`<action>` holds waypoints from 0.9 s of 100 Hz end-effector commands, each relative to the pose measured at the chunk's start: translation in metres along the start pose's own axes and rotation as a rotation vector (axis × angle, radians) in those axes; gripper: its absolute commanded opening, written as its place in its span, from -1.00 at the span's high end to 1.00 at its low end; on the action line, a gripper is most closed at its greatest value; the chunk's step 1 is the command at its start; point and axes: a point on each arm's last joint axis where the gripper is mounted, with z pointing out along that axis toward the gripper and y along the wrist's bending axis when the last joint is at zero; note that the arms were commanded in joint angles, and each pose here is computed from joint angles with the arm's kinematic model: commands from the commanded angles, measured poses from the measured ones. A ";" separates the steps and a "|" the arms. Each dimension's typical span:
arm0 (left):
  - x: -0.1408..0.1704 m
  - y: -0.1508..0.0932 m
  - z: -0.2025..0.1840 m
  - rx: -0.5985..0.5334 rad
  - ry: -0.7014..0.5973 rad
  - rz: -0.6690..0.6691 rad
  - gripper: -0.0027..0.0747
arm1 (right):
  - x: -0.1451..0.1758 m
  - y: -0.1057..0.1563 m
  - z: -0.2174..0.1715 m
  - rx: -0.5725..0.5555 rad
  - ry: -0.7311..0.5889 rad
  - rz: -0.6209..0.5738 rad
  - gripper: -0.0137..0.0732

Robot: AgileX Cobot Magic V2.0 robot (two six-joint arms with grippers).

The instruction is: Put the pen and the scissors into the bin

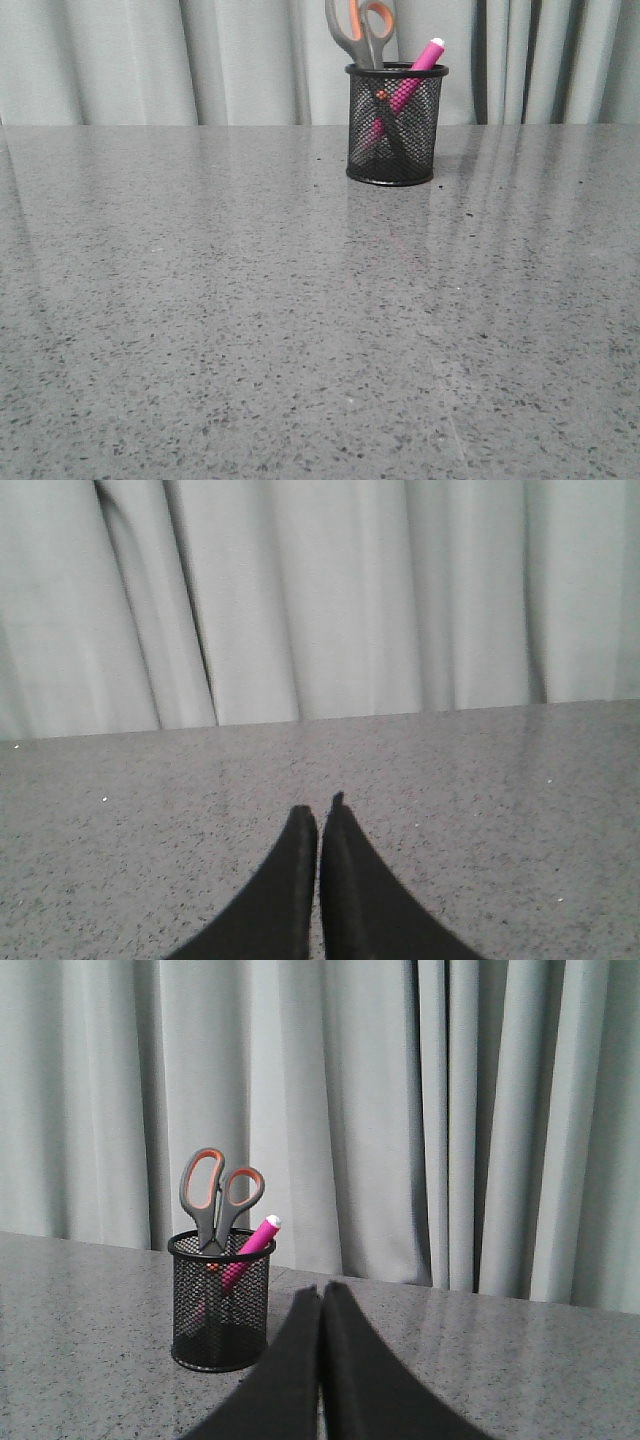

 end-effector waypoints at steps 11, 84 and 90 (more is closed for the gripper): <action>0.018 -0.002 -0.001 -0.003 -0.074 -0.013 0.98 | -0.014 -0.001 0.002 0.009 -0.089 -0.021 0.86; 0.048 -0.006 -0.012 -0.003 -0.063 -0.108 0.98 | -0.014 -0.001 0.002 0.008 -0.087 -0.021 0.86; 0.048 -0.006 -0.012 -0.003 -0.063 -0.108 0.98 | -0.014 -0.001 0.002 0.008 -0.087 -0.021 0.86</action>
